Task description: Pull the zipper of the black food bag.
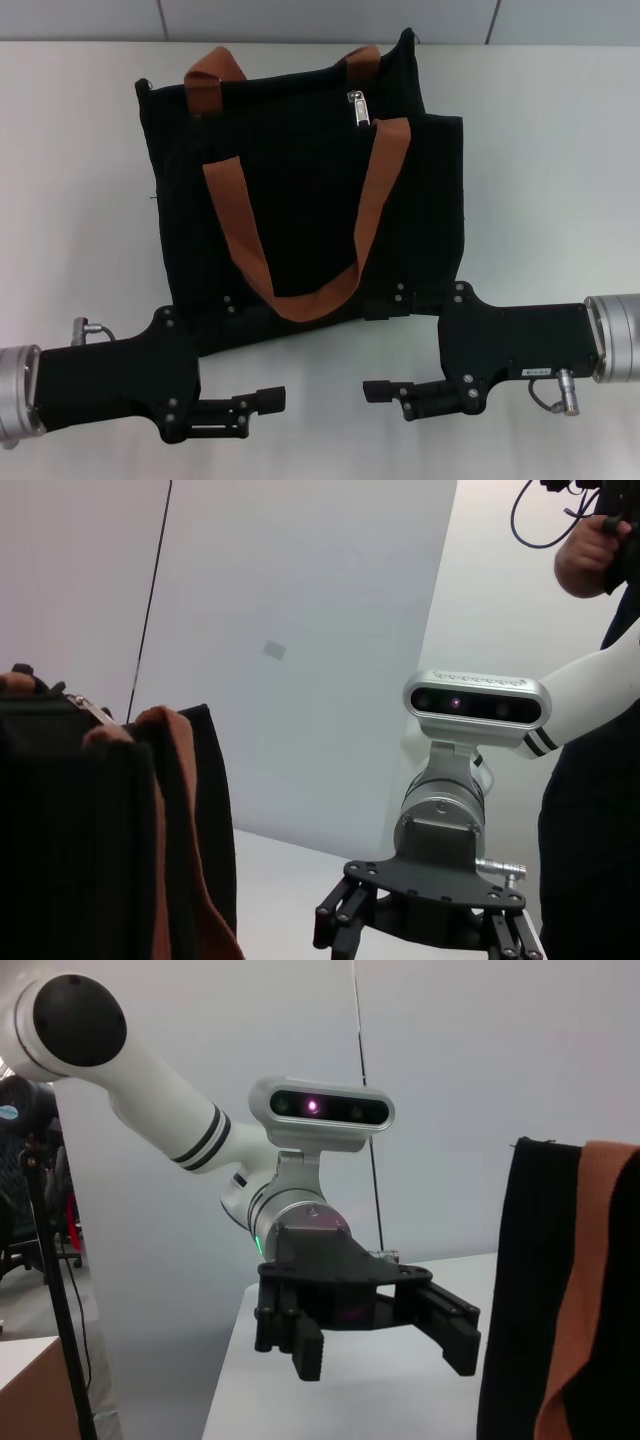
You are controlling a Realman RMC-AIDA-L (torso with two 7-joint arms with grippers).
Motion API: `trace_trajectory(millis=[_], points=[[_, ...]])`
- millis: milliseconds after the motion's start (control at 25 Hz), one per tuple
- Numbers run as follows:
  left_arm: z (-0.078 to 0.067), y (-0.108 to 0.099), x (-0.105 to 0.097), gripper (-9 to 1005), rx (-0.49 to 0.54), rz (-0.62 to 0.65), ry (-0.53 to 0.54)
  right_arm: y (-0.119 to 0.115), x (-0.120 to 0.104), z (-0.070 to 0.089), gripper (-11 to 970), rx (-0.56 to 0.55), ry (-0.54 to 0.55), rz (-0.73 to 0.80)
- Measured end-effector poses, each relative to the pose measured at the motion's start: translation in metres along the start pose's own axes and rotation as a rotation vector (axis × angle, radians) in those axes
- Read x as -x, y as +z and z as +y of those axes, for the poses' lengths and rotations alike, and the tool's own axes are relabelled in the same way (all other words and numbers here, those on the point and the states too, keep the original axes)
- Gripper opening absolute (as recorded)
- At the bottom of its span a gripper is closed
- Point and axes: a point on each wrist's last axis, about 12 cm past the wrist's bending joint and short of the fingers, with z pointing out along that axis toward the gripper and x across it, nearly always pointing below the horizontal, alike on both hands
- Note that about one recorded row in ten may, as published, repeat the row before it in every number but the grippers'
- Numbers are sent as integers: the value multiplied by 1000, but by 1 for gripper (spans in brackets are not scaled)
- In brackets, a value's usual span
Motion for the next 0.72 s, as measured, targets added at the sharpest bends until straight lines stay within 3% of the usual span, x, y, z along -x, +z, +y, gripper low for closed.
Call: trace_trajectory(millis=[720], points=[[-1, -1, -2, 836, -3, 24, 5, 1, -3, 4, 787, -7, -5, -19]])
